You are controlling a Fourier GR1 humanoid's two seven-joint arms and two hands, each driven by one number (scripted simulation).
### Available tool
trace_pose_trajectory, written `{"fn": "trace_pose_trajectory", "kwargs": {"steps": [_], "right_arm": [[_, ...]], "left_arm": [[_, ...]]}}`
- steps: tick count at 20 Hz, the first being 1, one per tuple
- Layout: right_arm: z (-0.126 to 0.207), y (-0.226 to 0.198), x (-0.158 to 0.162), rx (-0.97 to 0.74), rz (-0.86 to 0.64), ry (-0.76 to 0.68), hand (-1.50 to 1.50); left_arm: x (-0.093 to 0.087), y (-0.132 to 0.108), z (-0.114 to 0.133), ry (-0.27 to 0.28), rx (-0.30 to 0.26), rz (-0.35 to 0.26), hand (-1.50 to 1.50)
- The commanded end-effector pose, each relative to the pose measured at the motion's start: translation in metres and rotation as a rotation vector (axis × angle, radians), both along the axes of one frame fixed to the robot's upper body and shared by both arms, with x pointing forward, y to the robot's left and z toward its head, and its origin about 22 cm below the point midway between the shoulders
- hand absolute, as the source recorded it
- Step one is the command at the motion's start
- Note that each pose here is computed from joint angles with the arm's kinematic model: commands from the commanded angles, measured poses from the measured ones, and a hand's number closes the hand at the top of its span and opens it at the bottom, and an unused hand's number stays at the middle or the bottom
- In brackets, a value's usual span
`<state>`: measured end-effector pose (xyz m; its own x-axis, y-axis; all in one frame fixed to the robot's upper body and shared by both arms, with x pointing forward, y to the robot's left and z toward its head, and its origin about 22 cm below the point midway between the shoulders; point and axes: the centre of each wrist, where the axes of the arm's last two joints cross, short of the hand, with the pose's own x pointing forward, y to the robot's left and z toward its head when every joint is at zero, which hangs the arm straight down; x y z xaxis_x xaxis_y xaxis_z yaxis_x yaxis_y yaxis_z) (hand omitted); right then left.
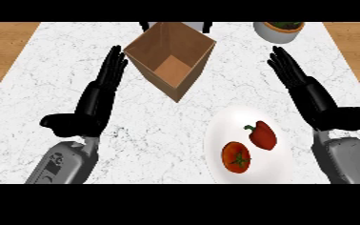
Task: Pick the tomato from the plate and place it in the cardboard box
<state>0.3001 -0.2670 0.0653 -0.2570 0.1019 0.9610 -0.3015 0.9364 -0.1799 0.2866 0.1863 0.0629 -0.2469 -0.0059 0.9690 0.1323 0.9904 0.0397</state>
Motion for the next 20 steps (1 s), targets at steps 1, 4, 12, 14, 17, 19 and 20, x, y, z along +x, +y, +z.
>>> {"fn": "trace_pose_trajectory", "kwargs": {"steps": [1,4,12,14,17,19,20], "right_arm": [[-0.003,0.001,-0.015,0.062,-0.156,-0.118,-1.50],[0.010,-0.008,-0.018,0.242,-0.508,-0.293,-1.50],[-0.045,-0.021,-0.065,0.344,-1.326,-0.216,-1.50],[-0.053,-0.008,-0.087,0.312,-1.363,-0.263,-1.50],[-0.065,0.028,-0.129,0.163,-1.344,-0.252,-1.50],[-0.091,0.046,-0.154,0.041,-1.273,-0.144,-1.50],[-0.094,0.039,-0.160,-0.051,-1.291,-0.125,-1.50]], "left_arm": [[-0.012,0.019,-0.001,0.017,0.061,0.053,0.00],[-0.019,0.073,-0.041,0.175,0.223,0.245,0.00],[-0.047,0.107,-0.068,0.340,0.329,0.353,0.00],[-0.047,0.112,-0.062,0.350,0.336,0.329,0.00],[-0.050,0.108,-0.066,0.344,0.342,0.325,0.00],[-0.048,0.108,-0.059,0.313,0.357,0.313,0.00],[-0.047,0.099,-0.064,0.325,0.345,0.330,0.00]]}}
